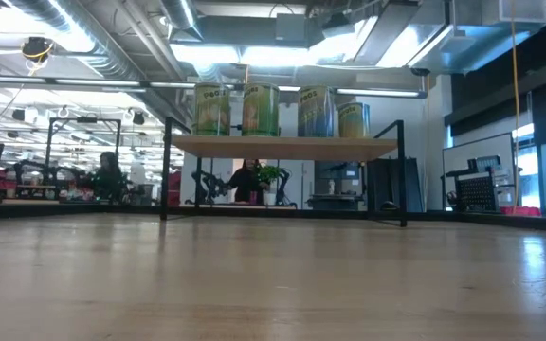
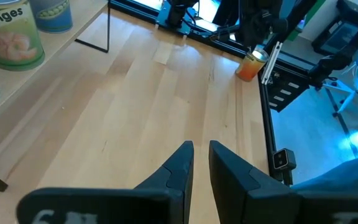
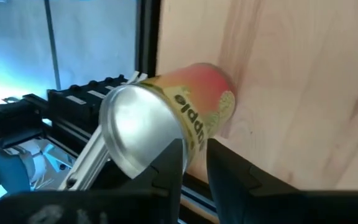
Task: Pick and place cans onto a shelf
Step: Put the canned pineapples on the shelf
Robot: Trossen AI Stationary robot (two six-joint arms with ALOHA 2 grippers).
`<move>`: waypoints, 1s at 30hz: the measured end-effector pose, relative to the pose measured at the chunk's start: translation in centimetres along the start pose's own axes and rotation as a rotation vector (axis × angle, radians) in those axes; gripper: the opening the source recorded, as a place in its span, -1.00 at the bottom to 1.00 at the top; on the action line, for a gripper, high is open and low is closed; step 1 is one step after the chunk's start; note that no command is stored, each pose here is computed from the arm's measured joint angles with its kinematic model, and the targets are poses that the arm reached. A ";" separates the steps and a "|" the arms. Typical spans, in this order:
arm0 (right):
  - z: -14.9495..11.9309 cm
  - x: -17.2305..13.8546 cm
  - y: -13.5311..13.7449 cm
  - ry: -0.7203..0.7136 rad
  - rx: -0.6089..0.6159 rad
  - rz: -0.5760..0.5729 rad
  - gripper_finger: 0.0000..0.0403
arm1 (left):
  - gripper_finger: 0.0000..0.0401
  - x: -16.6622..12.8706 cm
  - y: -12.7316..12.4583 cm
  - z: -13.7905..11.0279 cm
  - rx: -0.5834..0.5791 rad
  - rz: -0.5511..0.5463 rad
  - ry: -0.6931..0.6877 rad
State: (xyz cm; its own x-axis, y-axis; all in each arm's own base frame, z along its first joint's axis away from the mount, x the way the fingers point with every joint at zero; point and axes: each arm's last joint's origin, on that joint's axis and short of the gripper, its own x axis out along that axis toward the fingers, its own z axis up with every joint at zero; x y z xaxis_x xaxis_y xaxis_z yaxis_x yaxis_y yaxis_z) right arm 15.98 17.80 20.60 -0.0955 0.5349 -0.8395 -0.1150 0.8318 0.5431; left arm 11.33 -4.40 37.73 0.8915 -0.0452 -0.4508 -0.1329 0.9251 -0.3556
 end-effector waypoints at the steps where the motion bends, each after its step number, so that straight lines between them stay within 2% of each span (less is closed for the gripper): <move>1: 0.1 0.2 0.0 0.005 0.004 -0.004 -0.63 | -0.78 0.0 0.0 0.0 0.000 0.000 0.000; 11: 0.6 1.2 -0.2 0.042 0.043 -0.016 -0.64 | -0.78 0.0 0.0 0.0 0.000 -0.002 0.001; 18: 0.6 1.2 -0.3 0.027 0.050 -0.033 -0.94 | -0.78 0.0 0.0 0.0 0.001 -0.003 0.003; 25: 0.7 1.2 -0.3 0.019 0.055 -0.051 -0.98 | -0.78 0.0 0.0 0.0 0.000 -0.003 0.002; 30: 1.2 0.3 0.3 -0.042 0.023 -0.126 -0.99 | -0.78 0.0 0.0 0.0 0.000 -0.004 0.002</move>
State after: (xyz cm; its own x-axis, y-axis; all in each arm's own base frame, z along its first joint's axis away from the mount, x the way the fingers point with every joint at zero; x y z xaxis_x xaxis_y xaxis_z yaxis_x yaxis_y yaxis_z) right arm 17.08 18.44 20.49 -0.0399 0.4314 -0.9013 -0.1006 0.8957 0.4332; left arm 11.33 -4.41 37.73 0.8910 -0.0494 -0.4514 -0.1296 0.9251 -0.3570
